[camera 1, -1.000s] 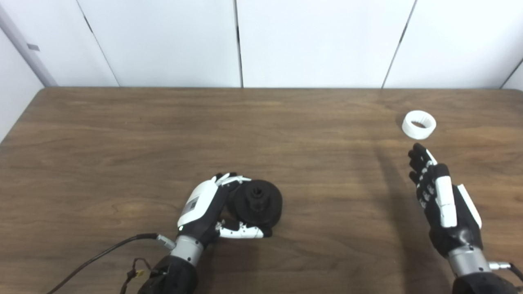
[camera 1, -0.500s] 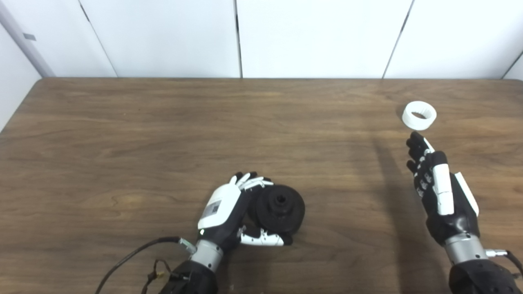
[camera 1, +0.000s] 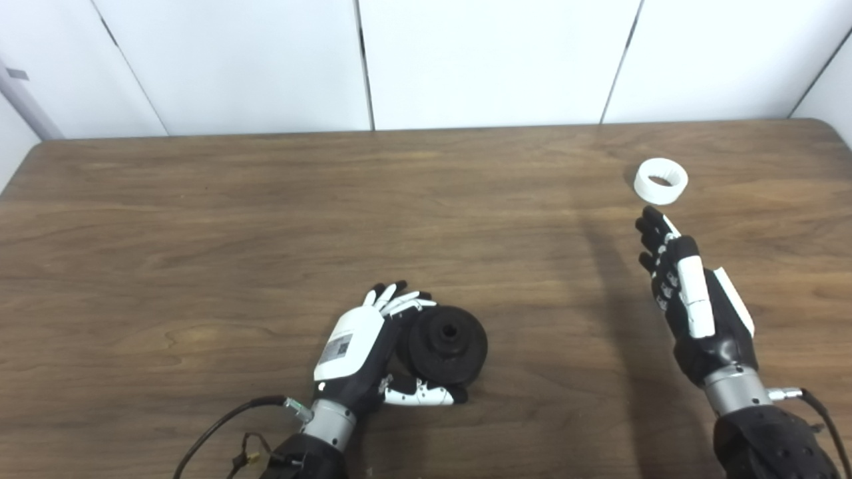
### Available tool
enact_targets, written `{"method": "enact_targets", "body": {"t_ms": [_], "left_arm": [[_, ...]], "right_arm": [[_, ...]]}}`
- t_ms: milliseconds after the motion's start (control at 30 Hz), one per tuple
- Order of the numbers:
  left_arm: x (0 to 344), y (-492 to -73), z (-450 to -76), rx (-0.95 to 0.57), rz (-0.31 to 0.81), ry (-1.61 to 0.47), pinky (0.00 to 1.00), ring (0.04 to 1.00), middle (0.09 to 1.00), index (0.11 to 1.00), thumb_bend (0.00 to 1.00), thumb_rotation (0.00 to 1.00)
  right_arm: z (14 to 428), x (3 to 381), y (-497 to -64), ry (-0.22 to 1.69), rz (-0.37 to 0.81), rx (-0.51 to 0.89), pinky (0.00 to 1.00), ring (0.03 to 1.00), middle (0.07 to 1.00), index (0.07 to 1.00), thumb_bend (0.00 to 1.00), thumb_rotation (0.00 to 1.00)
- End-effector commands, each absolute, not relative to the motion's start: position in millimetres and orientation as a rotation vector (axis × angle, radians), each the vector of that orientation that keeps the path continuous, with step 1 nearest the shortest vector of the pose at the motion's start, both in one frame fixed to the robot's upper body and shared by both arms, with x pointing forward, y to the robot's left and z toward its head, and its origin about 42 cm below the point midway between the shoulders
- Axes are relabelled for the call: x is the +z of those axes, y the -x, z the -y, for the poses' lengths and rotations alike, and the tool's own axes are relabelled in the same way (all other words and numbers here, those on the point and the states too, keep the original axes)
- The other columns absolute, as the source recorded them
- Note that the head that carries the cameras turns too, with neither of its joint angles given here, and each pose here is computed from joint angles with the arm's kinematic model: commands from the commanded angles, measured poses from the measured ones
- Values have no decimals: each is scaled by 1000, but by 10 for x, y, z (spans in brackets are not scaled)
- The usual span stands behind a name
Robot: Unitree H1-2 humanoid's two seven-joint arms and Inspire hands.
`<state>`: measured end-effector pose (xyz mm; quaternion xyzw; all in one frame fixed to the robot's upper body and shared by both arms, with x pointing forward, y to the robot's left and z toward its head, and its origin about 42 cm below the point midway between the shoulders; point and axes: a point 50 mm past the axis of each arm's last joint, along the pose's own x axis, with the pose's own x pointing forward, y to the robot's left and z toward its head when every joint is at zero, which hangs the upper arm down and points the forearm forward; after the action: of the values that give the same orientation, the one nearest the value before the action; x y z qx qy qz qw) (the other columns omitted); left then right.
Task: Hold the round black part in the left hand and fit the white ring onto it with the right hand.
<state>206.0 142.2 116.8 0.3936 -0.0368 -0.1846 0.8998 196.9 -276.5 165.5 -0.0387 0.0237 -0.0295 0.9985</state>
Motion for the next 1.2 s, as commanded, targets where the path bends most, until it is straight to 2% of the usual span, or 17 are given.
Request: {"method": "enact_targets", "body": {"t_ms": [0,167,600,833,1167], "left_arm": [[1069,-2000,-1408,-428,38,-814,1000,985,874,485,519,64],[1017,-1965,-1477,-427,36,-819,1000,981,875,485,520,65],[804,-1806,-1579,-428,26,-812,1000,978,869,485,520,65],[700,-1787,-1602,-426,25,-825,1000,962,859,484,521,65],[615,-1795,-1576,-423,31,-828,1000,949,845,483,523,64]], "right_arm": [[2684,1834,-2031,62,42,-61,1000,1000,964,963,638,1000],[2630,1796,-2012,60,44,-73,1000,1000,964,962,628,1000],[2565,1525,-1885,71,31,-83,1000,998,946,951,678,1000],[2537,1418,-1852,52,46,-84,1000,999,946,955,635,1000],[2583,1317,-1817,72,43,-83,1000,993,941,951,640,1000]]}}
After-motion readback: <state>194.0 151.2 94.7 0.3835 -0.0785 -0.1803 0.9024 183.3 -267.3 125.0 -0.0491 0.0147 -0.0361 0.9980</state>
